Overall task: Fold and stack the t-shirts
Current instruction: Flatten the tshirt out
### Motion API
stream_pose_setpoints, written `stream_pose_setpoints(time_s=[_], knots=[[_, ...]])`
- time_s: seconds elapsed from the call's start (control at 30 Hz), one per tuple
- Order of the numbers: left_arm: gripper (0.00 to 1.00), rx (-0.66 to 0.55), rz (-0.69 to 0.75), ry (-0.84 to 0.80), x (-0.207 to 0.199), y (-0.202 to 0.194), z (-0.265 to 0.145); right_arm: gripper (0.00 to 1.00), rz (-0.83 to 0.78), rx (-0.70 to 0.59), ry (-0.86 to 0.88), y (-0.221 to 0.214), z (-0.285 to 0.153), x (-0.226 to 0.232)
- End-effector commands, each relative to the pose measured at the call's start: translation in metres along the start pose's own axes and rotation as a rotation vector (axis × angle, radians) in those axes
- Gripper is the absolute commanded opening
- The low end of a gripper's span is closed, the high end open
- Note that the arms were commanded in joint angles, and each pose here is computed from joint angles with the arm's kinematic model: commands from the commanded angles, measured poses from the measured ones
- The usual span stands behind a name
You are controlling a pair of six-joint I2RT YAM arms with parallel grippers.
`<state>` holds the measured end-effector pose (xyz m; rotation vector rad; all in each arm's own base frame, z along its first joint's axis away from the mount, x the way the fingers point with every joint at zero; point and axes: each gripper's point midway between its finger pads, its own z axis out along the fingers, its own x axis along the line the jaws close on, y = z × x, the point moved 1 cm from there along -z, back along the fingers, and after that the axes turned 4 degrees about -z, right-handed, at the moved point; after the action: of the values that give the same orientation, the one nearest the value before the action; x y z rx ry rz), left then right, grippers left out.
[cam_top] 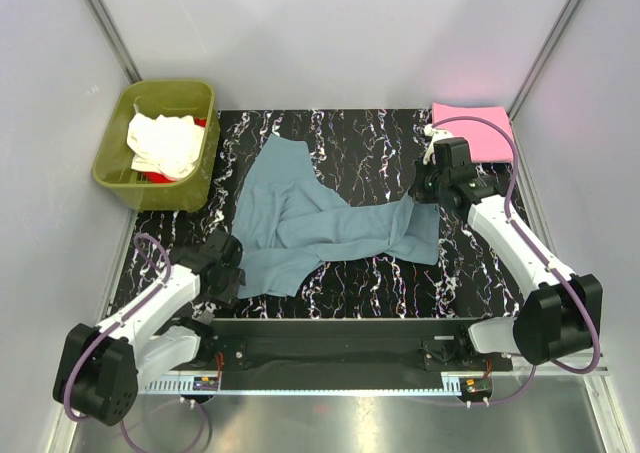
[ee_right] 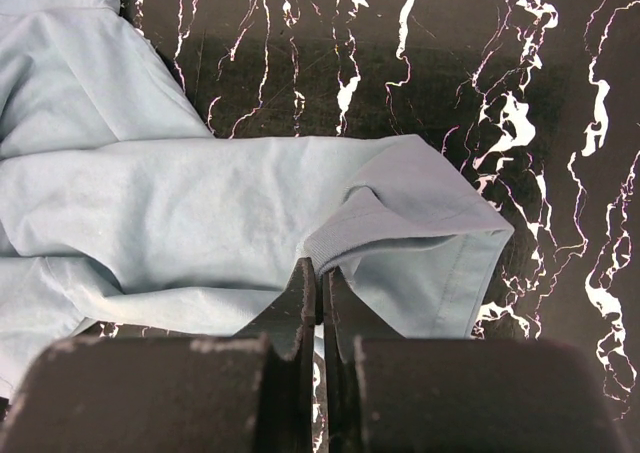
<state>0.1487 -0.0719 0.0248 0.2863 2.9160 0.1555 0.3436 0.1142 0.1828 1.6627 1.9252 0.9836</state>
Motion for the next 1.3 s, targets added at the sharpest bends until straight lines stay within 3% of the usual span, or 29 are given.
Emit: stream_pose_setpoints(time_s=[0.0, 0.13, 0.6, 0.67, 0.73, 0.77, 0.87, 1.0, 1.07, 1.17, 1.27], knots=[[0.50, -0.067, -0.010, -0.002, -0.002, 0.008, -0.004, 0.00, 0.001, -0.047, 0.014, 0.017, -0.004, 0.005], [0.50, -0.090, -0.006, -0.031, -0.008, 0.009, -0.005, 0.00, -0.002, -0.061, 0.007, 0.021, -0.008, 0.004], [0.31, -0.105, 0.055, -0.007, 0.002, -0.005, 0.004, 0.00, -0.007, -0.074, 0.001, 0.027, -0.013, 0.003], [0.26, -0.121, 0.057, -0.015, 0.001, -0.002, 0.003, 0.00, -0.007, -0.082, -0.001, 0.027, -0.015, 0.003], [0.14, -0.128, 0.061, -0.023, 0.002, -0.001, 0.003, 0.00, -0.006, -0.088, -0.001, 0.028, -0.016, 0.003], [0.01, -0.126, 0.062, -0.030, 0.002, -0.001, 0.003, 0.00, -0.005, -0.090, -0.001, 0.028, -0.016, 0.003], [0.00, -0.119, 0.076, -0.100, -0.007, -0.001, -0.003, 0.00, 0.010, -0.094, -0.006, 0.029, -0.018, 0.003], [0.00, -0.163, 0.071, -0.318, -0.048, 0.011, -0.051, 0.00, 0.135, -0.131, -0.095, 0.049, -0.031, -0.006], [0.00, -0.257, 0.083, -0.422, -0.066, 0.030, -0.082, 0.00, 0.185, -0.169, -0.171, 0.072, -0.052, -0.014], [0.00, -0.375, 0.055, -0.753, -0.118, 0.057, -0.178, 0.00, 0.245, -0.293, -0.172, 0.113, -0.095, -0.010], [0.00, -0.529, 0.097, -1.002, -0.140, 0.086, -0.282, 0.00, 0.293, -0.471, -0.176, 0.149, -0.150, -0.011]])
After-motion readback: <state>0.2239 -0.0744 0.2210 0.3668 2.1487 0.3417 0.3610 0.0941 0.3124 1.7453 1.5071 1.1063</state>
